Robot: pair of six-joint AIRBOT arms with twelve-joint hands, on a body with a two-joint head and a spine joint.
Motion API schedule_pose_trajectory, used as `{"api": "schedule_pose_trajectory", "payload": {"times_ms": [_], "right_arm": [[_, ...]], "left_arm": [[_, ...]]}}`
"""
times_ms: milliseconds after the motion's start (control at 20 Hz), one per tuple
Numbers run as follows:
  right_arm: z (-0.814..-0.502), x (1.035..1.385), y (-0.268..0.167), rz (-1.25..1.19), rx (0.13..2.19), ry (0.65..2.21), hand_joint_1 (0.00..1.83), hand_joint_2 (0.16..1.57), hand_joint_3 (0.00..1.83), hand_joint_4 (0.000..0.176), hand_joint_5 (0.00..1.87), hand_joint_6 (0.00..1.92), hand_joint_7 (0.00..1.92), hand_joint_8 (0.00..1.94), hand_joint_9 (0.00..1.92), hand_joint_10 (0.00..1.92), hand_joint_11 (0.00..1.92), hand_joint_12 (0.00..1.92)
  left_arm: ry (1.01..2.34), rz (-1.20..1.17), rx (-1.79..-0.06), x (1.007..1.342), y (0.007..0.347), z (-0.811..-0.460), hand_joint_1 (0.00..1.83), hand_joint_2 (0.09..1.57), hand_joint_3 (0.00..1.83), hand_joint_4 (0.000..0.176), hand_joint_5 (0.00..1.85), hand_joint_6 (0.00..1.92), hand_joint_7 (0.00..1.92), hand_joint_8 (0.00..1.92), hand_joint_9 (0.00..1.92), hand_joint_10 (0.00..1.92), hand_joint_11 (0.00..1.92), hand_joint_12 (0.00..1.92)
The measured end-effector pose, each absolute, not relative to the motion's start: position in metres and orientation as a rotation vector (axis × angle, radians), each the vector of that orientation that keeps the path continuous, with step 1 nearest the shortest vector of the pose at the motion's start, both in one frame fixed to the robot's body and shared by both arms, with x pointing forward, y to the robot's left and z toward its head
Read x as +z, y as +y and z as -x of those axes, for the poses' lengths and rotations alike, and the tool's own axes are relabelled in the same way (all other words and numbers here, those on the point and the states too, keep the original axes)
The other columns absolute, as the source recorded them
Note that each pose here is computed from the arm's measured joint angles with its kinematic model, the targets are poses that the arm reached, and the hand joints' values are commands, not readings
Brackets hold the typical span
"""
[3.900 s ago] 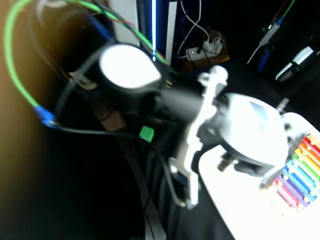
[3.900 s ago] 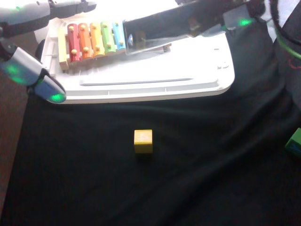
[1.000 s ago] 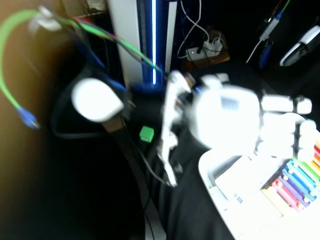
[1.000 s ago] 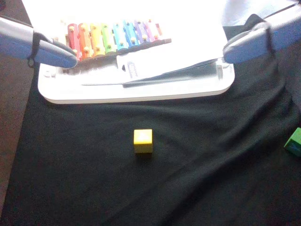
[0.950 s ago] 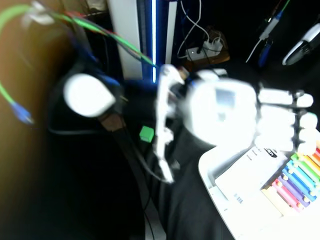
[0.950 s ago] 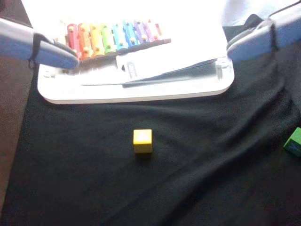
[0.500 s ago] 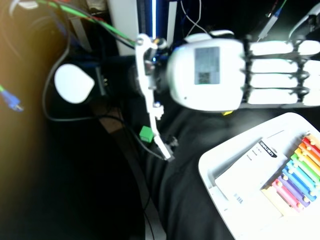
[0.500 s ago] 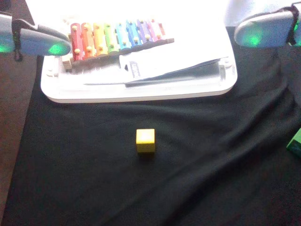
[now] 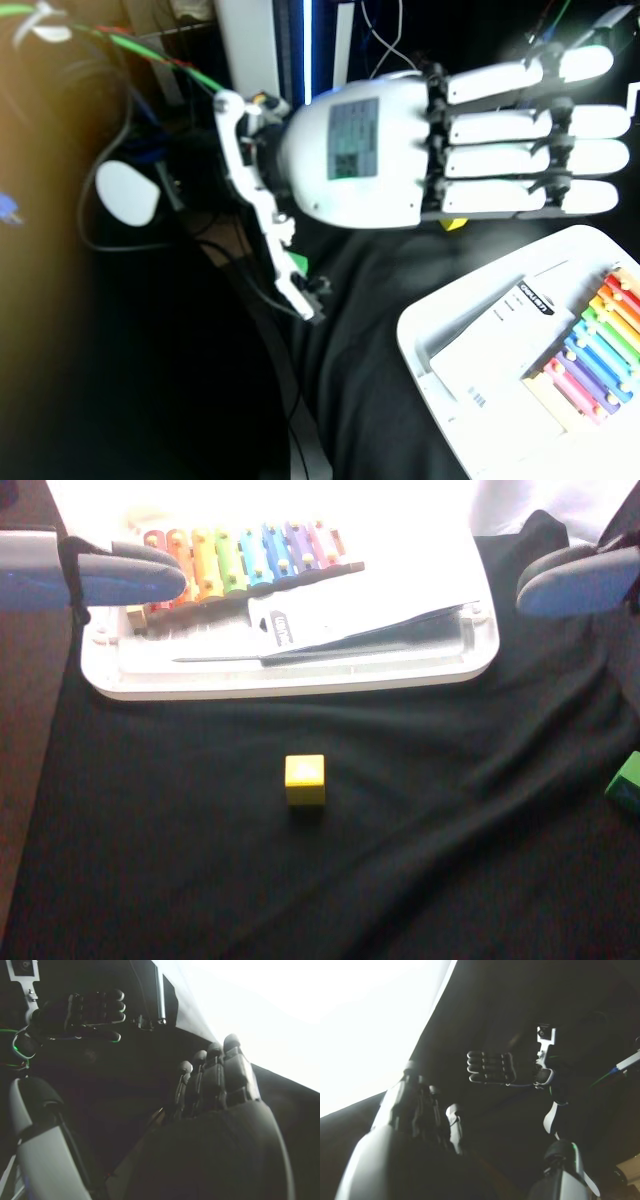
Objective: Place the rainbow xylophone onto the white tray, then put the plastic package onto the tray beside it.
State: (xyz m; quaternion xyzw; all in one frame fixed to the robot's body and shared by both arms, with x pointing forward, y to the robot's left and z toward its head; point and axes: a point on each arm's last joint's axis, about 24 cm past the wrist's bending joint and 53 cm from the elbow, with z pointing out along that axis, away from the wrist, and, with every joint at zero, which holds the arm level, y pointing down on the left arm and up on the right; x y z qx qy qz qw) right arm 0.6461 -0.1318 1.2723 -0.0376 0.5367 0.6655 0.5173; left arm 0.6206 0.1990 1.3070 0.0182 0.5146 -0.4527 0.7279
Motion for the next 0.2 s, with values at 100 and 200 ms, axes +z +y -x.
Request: {"api": "schedule_pose_trajectory", "payload": {"times_ms": [100, 200], "right_arm": [[-0.644, 1.259, -0.133, 0.067, 1.600, 1.290, 0.56, 0.77, 0.00, 0.176, 0.00, 0.00, 0.00, 0.00, 0.00, 0.00, 0.00, 0.02], [-0.643, 1.252, -0.136, 0.059, 1.596, 1.304, 0.49, 0.80, 0.01, 0.117, 0.00, 0.00, 0.00, 0.00, 0.00, 0.00, 0.06, 0.03]], "left_arm": [[1.088, 0.019, -1.019, 1.305, 0.202, -0.618, 0.64, 0.72, 0.02, 0.000, 0.00, 0.00, 0.00, 0.00, 0.00, 0.00, 0.00, 0.00], [1.067, 0.048, -1.040, 1.298, 0.201, -0.618, 0.61, 0.75, 0.03, 0.000, 0.00, 0.00, 0.00, 0.00, 0.00, 0.00, 0.00, 0.00]]}}
